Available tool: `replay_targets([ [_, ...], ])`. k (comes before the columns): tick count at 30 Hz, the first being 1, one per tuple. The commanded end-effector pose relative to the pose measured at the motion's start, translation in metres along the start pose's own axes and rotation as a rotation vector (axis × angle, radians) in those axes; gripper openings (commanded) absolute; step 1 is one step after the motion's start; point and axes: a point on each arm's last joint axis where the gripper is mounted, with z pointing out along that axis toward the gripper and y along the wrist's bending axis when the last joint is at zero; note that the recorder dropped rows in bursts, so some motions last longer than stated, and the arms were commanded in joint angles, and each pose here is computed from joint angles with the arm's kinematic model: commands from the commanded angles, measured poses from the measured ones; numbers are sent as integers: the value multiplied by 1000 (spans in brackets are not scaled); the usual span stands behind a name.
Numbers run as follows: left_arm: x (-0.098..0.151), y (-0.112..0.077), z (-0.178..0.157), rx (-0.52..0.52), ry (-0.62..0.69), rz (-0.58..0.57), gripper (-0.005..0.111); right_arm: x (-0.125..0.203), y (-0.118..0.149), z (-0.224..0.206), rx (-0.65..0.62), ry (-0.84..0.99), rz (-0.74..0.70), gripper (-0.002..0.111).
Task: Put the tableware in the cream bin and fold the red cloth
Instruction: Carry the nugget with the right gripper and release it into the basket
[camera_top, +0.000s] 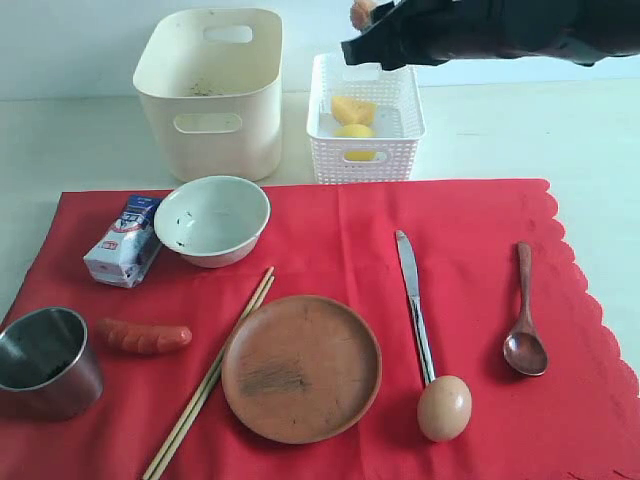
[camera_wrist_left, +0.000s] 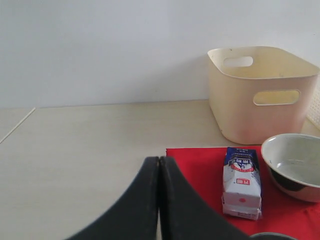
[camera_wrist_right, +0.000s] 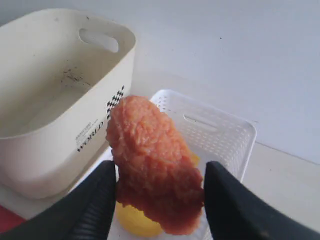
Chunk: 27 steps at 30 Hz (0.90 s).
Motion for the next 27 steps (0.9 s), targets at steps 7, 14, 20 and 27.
replay_targets([
  [7, 1, 0, 0, 1, -4, -6, 1, 51, -11, 61, 129, -71, -6, 0],
  [14, 1, 0, 0, 1, -4, -6, 1, 70, -12, 76, 157, -79, -15, 0],
  [20, 1, 0, 0, 1, -4, -6, 1, 70, -12, 77, 160, -88, -15, 0],
  [27, 1, 0, 0, 1, -4, -6, 1, 70, -12, 77, 164, -92, -9, 24],
])
